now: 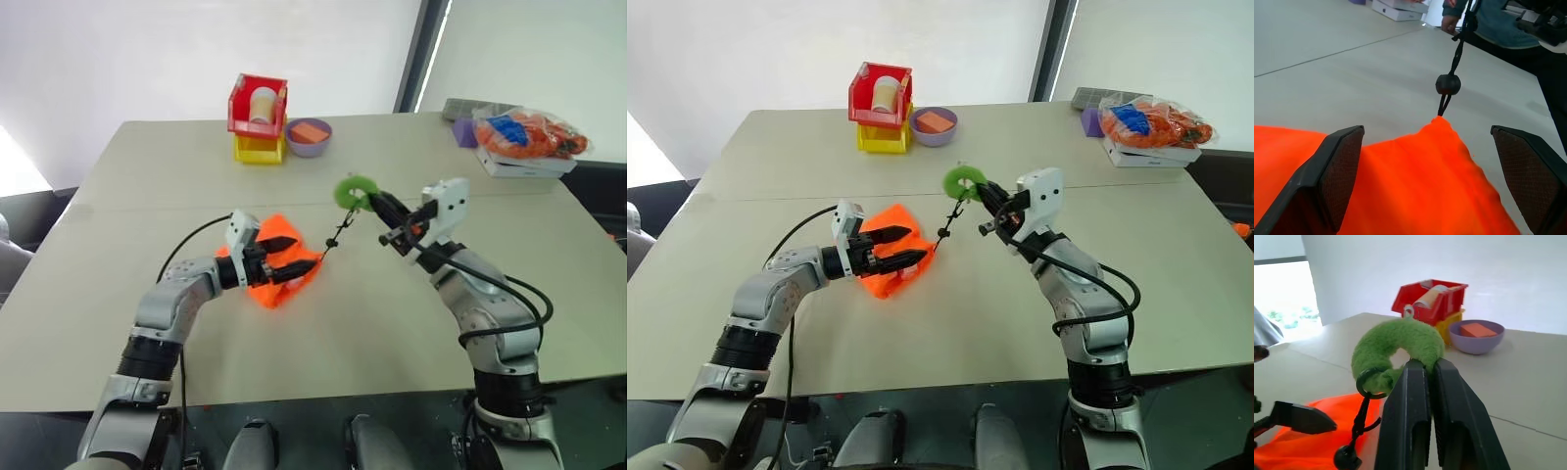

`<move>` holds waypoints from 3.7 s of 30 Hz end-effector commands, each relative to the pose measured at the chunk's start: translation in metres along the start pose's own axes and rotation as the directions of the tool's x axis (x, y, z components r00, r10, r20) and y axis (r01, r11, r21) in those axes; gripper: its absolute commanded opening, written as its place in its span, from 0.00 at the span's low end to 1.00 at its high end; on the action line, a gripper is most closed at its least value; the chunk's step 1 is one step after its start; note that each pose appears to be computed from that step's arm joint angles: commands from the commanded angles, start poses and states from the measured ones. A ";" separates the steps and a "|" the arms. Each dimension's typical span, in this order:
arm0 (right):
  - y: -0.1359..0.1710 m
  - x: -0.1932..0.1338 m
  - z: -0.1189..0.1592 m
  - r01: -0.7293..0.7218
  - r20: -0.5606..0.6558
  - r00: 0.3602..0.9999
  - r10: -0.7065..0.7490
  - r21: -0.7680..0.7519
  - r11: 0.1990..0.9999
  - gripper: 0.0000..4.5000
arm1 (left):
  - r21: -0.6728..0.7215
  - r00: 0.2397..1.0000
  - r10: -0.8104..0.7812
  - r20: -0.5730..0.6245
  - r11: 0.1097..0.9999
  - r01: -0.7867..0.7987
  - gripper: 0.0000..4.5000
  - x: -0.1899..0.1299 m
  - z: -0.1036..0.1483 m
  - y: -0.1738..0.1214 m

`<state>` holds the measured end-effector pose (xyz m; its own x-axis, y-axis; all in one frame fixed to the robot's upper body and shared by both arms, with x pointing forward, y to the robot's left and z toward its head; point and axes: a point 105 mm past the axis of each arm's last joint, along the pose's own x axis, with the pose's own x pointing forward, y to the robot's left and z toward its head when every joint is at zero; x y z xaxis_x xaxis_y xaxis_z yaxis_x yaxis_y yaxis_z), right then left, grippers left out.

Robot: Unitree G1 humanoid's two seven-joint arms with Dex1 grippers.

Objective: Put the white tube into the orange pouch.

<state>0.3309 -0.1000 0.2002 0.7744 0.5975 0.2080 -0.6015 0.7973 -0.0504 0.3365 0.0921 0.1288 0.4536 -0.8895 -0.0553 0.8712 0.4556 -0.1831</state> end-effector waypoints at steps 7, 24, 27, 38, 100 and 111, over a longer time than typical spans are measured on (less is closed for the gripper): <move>0.016 -0.002 0.004 -0.075 -0.009 0.997 0.075 -0.092 0.993 0.00 | 0.069 0.998 0.016 0.054 0.997 -0.020 0.98 -0.003 0.017 -0.004; 0.000 -0.010 0.007 0.011 0.046 0.999 -0.010 -0.029 1.000 0.00 | 0.205 0.982 0.164 0.093 0.962 -0.180 0.98 -0.002 0.011 -0.020; -0.017 -0.020 0.006 0.103 0.047 0.994 -0.102 -0.018 0.995 0.00 | 0.183 0.973 0.203 0.112 0.958 -0.221 0.98 -0.008 0.013 -0.012; -0.045 -0.033 -0.017 0.293 -0.053 0.953 -0.298 -0.076 0.953 0.00 | 0.202 0.971 0.210 0.114 0.952 -0.229 0.98 -0.008 0.015 -0.005; 0.003 -0.016 0.019 0.100 0.072 0.994 -0.087 -0.203 0.974 0.00 | 0.544 0.905 0.425 0.002 0.759 -0.358 0.70 0.078 0.001 -0.046; 0.009 -0.017 0.018 0.061 0.071 0.996 -0.046 -0.222 0.973 0.00 | 0.535 0.911 0.410 0.045 0.760 -0.369 0.70 0.071 0.008 -0.048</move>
<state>0.3180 -0.1087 0.1977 0.8175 0.5337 0.2163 -0.4933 0.8429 -0.2150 0.3326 0.0119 0.1213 0.7778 -0.6059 -0.1667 0.6165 0.6841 0.3898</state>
